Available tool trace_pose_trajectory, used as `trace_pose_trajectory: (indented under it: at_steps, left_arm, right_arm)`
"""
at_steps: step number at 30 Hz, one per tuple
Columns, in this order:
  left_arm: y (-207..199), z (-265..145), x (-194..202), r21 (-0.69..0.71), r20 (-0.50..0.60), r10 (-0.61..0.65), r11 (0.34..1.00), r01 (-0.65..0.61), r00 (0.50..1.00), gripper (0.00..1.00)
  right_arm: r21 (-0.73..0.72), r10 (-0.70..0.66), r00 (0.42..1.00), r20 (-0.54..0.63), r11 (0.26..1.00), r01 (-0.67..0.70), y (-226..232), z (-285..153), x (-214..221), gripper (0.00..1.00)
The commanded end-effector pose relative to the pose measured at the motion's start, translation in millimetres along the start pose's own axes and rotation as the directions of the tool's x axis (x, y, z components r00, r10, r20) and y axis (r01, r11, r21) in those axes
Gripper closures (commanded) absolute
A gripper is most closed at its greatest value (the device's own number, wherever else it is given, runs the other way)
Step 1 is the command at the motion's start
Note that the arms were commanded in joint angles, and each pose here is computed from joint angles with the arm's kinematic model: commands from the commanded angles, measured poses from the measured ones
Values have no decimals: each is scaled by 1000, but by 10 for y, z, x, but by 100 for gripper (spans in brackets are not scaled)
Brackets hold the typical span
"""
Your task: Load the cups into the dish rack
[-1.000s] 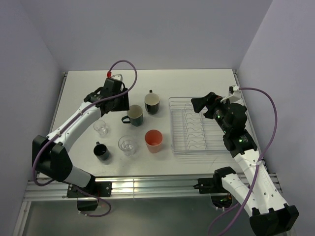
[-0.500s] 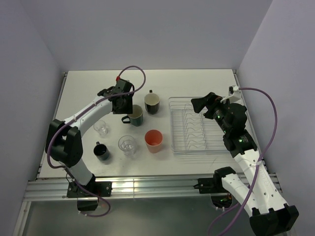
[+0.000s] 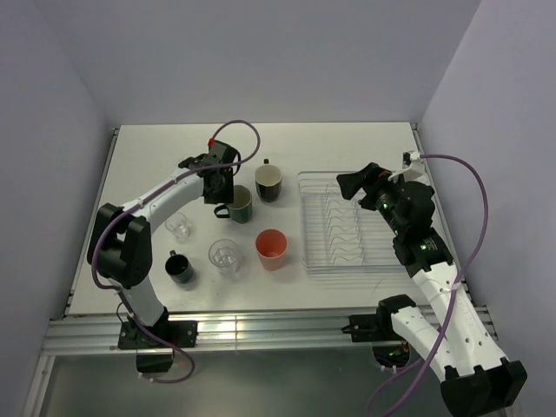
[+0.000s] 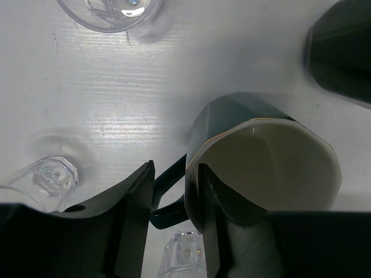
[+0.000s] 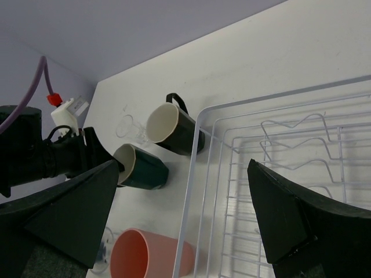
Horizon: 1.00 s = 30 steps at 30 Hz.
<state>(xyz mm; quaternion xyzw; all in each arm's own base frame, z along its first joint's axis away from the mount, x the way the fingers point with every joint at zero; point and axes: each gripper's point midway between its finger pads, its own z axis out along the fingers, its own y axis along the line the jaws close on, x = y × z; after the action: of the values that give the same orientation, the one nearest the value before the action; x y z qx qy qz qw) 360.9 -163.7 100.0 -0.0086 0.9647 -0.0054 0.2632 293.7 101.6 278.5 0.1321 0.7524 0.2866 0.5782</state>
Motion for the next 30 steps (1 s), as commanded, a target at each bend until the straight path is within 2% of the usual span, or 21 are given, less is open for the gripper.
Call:
trace_pose_trajectory:
  at_steps: [1, 4, 7, 9, 10, 15, 23, 28, 30]
  left_arm:
    - [-84, -38, -150, 16, 33, -16, 1000, 16, 999, 59]
    - [-99, -17, -142, 21, 30, -19, 1000, 19, 999, 67]
    - [-108, 2, -124, 27, 24, -21, 999, 21, 999, 81]
    - [-109, 7, -117, 28, 20, -22, 999, 22, 1000, 98]
    - [-104, -7, -121, 25, 21, -28, 999, 28, 999, 100]
    - [-93, -269, -298, 50, 93, -56, 997, 51, 994, 100]
    - [-127, -1149, -820, 174, 259, -148, 979, 105, 954, 100]
    - [-151, -1888, -1069, 379, 340, -237, 920, 98, 910, 100]
    - [-180, -2145, -1071, 508, 327, -267, 859, 70, 907, 100]
  right_arm:
    - [-34, -6, 999, 48, 999, 8, 143, -26, -207, 0]
    - [-40, -6, 999, 43, 999, 8, 163, -26, -209, 0]
    - [-36, -11, 999, 43, 999, 12, 163, -31, -220, 0]
    - [-36, -14, 999, 43, 999, 15, 168, -34, -232, 0]
    - [-35, -14, 999, 42, 999, 15, 168, -32, -232, 0]
    - [-35, -15, 999, 31, 999, 16, 171, -12, -221, 0]
    - [-43, -21, 1000, 10, 999, 21, 180, -11, -183, 0]
    - [-83, -25, 1000, 5, 996, 25, 257, -23, -182, 0]
    - [-140, -26, 1000, 2, 990, 26, 368, -47, -182, 0]
